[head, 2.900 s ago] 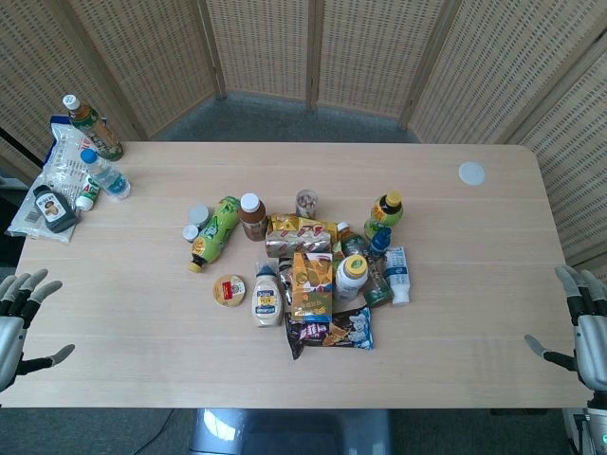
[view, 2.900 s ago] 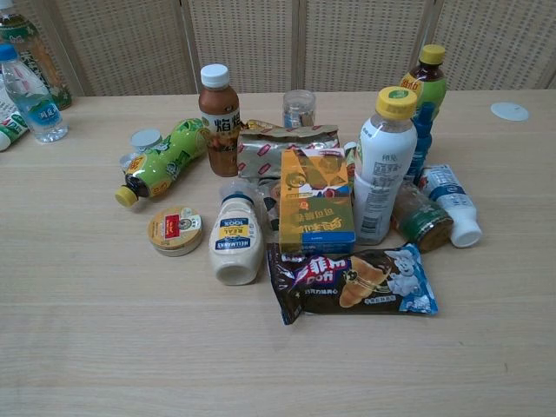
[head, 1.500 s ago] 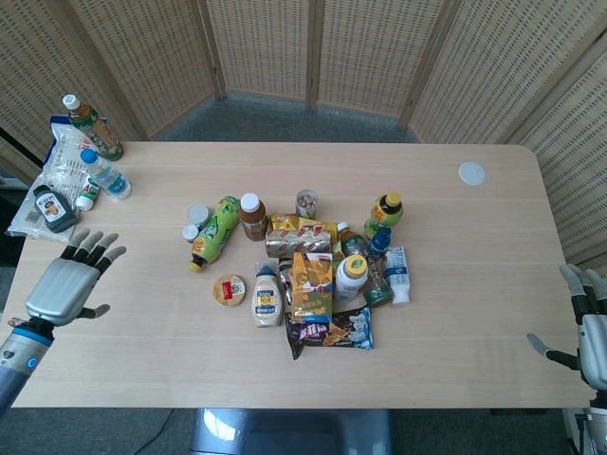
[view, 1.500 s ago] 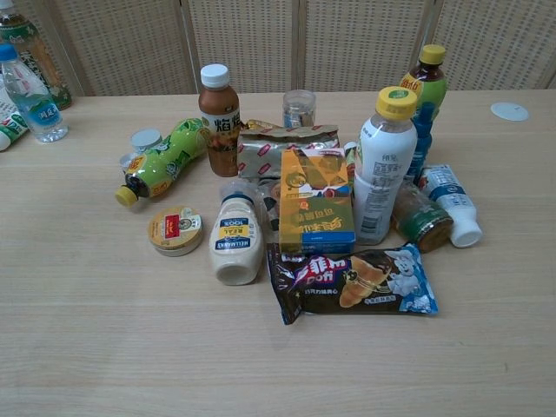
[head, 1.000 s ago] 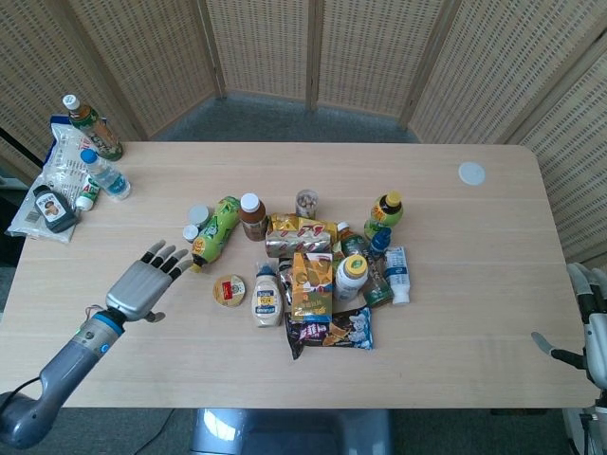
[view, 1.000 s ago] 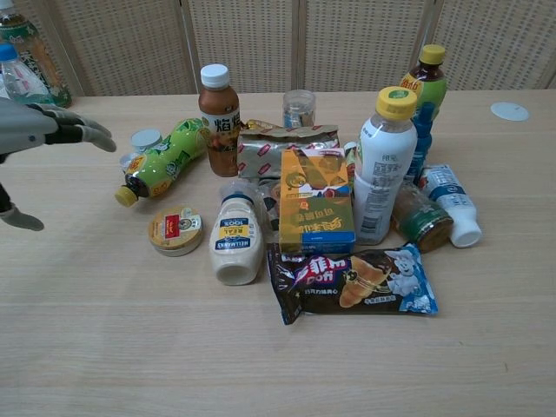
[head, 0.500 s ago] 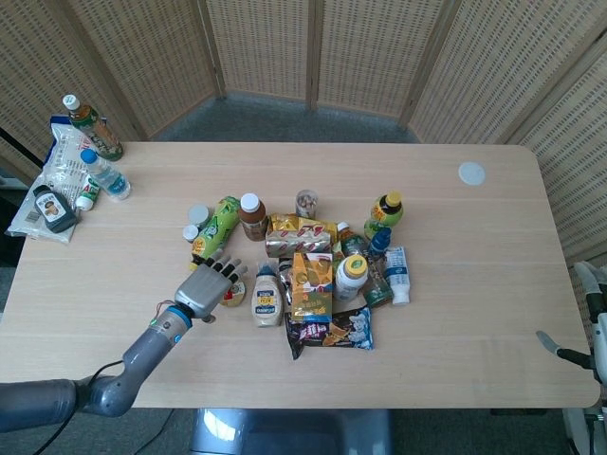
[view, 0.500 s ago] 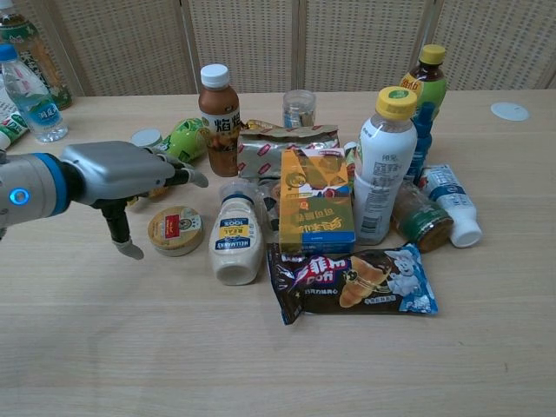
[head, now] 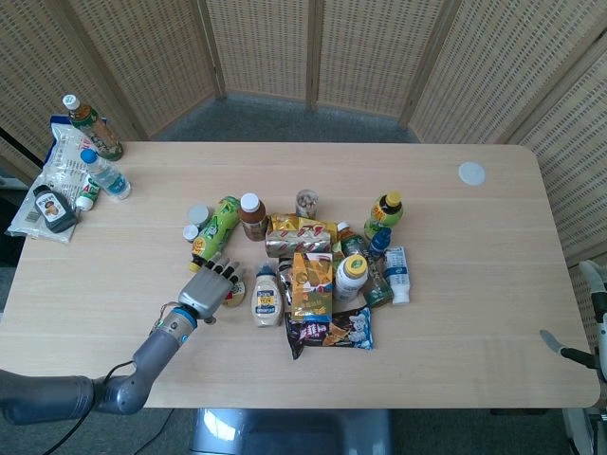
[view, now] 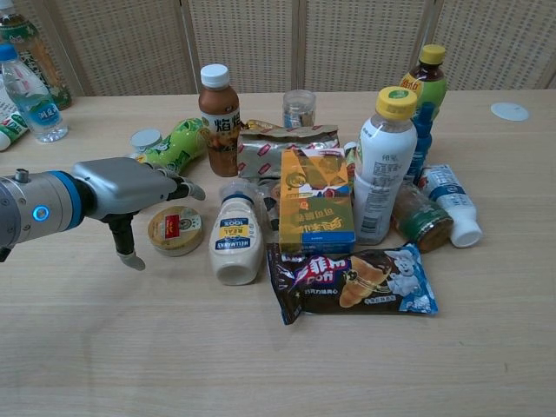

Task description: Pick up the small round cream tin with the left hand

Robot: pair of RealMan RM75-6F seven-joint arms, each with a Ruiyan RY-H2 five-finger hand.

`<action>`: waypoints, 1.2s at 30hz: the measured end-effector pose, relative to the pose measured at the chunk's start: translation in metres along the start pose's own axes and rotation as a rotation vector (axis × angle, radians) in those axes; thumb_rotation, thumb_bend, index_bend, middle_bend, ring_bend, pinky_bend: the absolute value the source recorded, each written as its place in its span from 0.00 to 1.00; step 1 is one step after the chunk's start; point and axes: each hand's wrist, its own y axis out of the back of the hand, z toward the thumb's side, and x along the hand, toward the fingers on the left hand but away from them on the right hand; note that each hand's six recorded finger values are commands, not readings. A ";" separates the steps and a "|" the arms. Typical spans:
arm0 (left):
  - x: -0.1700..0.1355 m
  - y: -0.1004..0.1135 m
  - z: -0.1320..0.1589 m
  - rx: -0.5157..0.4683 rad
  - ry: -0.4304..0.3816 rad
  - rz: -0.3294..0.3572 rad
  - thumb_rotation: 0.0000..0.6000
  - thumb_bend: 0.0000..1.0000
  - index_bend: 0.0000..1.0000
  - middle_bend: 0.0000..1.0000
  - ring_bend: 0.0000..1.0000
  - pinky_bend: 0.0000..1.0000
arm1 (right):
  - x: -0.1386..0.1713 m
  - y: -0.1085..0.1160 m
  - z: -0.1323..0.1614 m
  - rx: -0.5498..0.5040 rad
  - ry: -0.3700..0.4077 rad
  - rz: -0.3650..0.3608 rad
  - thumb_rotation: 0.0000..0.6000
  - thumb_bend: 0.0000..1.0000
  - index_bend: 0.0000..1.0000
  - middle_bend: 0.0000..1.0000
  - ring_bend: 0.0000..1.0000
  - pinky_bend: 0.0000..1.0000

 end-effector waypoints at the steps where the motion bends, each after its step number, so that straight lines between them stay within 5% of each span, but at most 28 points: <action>1: 0.001 0.000 0.000 -0.001 0.002 -0.001 1.00 0.00 0.08 0.00 0.00 0.00 | 0.000 0.000 0.000 0.001 0.001 0.001 1.00 0.00 0.00 0.00 0.00 0.00; 36: 0.020 -0.004 0.015 -0.008 0.010 -0.006 1.00 0.01 0.10 0.00 0.02 0.05 | -0.001 0.000 -0.004 0.002 -0.010 0.000 1.00 0.00 0.00 0.00 0.00 0.00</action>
